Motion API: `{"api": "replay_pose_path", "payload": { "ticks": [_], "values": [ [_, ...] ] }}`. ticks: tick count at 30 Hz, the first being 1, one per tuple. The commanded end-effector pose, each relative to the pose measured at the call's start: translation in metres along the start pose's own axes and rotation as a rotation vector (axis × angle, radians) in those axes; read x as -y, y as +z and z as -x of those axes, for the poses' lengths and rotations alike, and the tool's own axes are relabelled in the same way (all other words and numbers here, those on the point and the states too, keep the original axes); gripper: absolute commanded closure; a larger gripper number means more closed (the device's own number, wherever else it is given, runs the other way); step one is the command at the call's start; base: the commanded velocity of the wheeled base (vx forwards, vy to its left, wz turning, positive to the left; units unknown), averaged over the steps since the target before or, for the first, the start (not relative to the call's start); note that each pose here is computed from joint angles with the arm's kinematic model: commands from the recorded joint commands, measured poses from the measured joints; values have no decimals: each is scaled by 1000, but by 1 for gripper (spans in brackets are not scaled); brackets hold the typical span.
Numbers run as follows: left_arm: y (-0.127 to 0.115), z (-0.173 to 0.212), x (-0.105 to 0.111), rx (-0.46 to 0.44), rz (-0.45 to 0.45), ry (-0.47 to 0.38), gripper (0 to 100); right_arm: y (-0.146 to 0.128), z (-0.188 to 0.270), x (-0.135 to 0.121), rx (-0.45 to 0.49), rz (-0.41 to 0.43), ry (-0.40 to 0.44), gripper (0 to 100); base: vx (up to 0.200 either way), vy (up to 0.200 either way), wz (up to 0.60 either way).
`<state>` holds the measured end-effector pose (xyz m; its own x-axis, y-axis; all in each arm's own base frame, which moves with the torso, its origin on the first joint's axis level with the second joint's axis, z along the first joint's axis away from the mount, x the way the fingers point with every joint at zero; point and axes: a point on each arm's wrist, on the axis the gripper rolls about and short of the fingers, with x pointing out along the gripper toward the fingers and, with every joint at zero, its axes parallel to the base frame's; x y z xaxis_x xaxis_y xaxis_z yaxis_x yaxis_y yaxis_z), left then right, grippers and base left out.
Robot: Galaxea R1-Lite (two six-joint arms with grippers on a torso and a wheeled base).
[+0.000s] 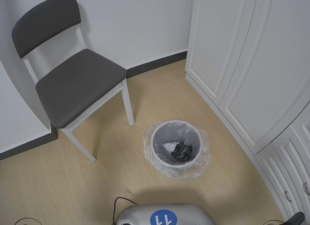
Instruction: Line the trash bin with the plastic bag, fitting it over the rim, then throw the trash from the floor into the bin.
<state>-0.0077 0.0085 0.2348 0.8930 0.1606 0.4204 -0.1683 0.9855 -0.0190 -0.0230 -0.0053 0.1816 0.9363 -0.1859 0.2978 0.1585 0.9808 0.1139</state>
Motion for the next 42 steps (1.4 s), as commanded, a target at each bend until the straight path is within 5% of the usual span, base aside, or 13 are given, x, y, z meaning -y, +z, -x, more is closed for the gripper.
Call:
{"api": "replay_pose_path", "payload": {
  "ticks": [1, 11, 33, 42],
  "values": [
    [9, 5, -3, 44, 10, 14, 0, 2, 19, 2, 97, -7, -15, 0, 0, 0, 0],
    [14, 30, -10, 138, 22, 61, 0, -2, 35, 5, 174, -20, -9, 0, 0, 0, 0],
    [20, 69, -21, 164, 28, 94, 0, -11, 37, 7, 206, -84, -2, 0, 0, 0, 0],
    [4, 77, -14, 139, -16, 153, 0, -10, 37, 7, 225, -93, -13, 0, 0, 0, 0]
  ]
}}
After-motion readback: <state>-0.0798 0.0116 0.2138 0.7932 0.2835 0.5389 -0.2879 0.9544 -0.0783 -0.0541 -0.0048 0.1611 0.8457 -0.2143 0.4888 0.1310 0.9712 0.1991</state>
